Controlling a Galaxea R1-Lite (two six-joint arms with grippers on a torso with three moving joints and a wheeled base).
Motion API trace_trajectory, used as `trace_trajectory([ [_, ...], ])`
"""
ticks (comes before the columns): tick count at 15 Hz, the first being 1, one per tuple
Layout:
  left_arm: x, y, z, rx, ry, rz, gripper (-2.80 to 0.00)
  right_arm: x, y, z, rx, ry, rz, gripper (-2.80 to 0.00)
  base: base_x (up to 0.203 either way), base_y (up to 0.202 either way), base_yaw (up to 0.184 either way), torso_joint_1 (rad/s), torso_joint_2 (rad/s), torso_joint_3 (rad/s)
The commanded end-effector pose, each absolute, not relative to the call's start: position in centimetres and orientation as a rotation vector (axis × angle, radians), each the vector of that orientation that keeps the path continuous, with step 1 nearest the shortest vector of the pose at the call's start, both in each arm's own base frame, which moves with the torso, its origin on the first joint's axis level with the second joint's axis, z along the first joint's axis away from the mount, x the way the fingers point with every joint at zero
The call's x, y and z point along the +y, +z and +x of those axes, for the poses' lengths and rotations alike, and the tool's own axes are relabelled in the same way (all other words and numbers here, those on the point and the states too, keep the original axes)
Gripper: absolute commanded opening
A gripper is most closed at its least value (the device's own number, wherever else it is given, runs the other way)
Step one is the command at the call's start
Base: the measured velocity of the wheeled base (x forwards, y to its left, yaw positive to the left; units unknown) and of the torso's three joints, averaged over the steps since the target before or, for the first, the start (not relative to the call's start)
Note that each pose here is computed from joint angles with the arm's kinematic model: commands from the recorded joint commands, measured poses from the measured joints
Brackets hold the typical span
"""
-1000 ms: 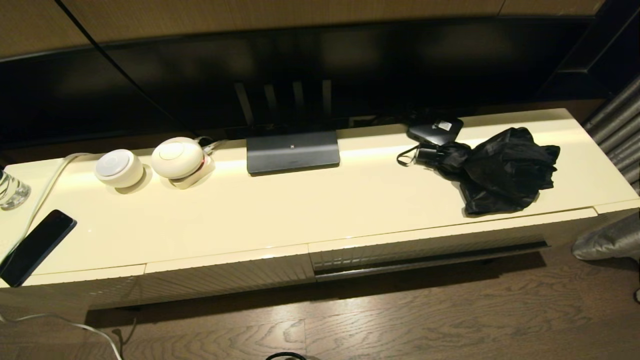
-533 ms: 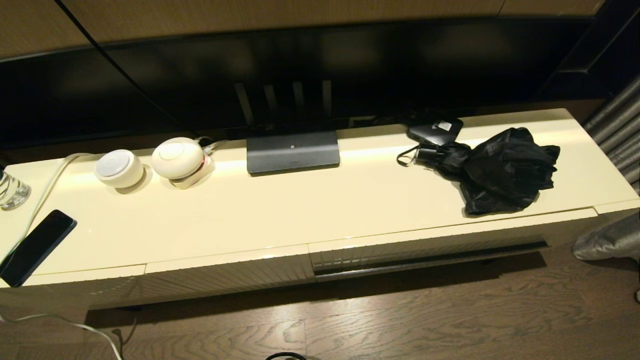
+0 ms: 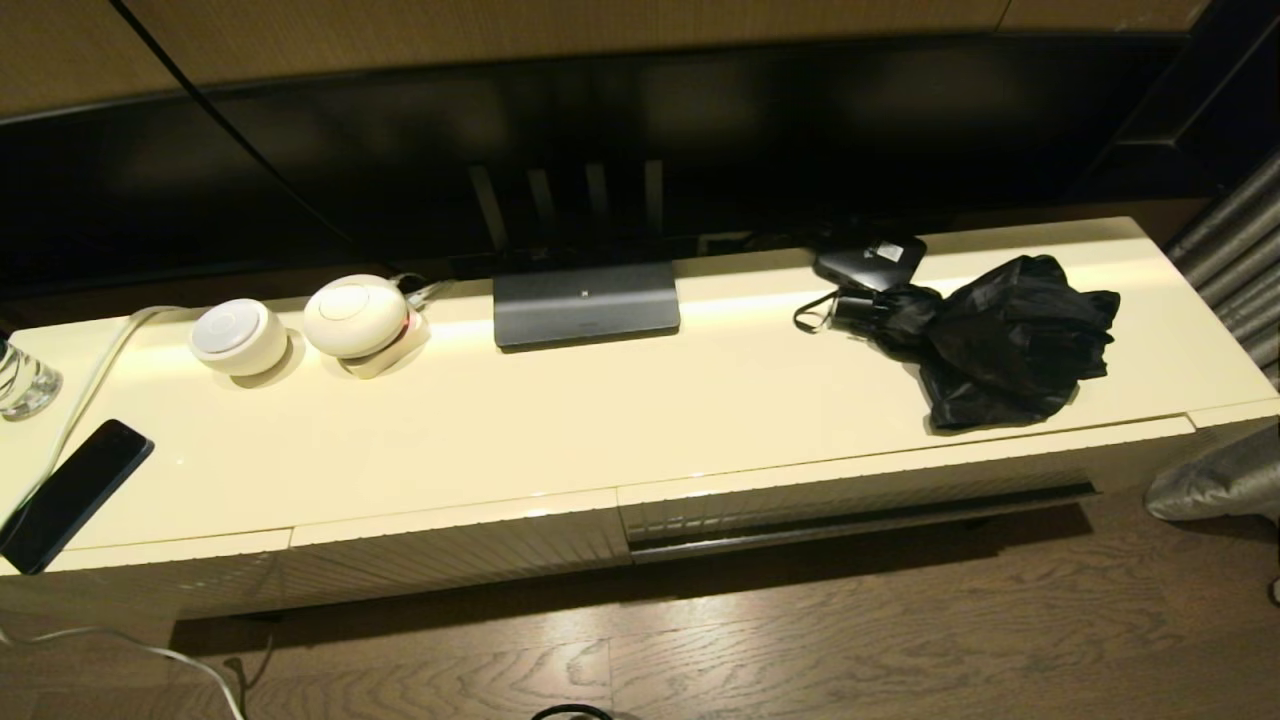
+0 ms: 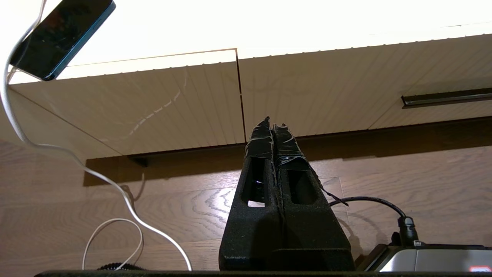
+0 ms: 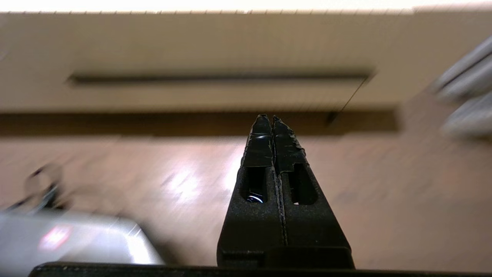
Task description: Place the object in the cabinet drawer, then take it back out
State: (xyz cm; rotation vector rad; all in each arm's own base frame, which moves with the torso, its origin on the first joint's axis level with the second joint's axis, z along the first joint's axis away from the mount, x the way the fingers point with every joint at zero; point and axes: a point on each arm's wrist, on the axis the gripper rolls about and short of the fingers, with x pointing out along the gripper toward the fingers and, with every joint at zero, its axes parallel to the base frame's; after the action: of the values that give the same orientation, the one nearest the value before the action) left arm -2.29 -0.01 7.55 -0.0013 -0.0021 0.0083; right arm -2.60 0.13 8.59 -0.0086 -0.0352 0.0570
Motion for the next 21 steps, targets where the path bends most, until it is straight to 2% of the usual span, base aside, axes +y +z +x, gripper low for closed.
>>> trace_trajectory([
  [1, -0.01, 7.48, -2.26, 0.002, 0.009, -0.002, -2.8, 0.08, 8.0, -2.3, -0.049, 0.034, -0.041, -2.8, 0.0, 0.0, 0.0, 0.0, 0.0, 0.0],
  [4, -0.01, 7.48, -2.26, 0.002, 0.009, -0.002, -2.8, 0.04, 7.45, -2.28, 0.005, 0.017, -0.081, -2.8, 0.0, 0.0, 0.0, 0.0, 0.0, 0.0],
  [21, -0.01, 7.48, -2.26, 0.002, 0.009, -0.002, -2.8, 0.04, 7.53, -2.29, 0.008, 0.018, -0.062, -2.8, 0.0, 0.0, 0.0, 0.0, 0.0, 0.0],
])
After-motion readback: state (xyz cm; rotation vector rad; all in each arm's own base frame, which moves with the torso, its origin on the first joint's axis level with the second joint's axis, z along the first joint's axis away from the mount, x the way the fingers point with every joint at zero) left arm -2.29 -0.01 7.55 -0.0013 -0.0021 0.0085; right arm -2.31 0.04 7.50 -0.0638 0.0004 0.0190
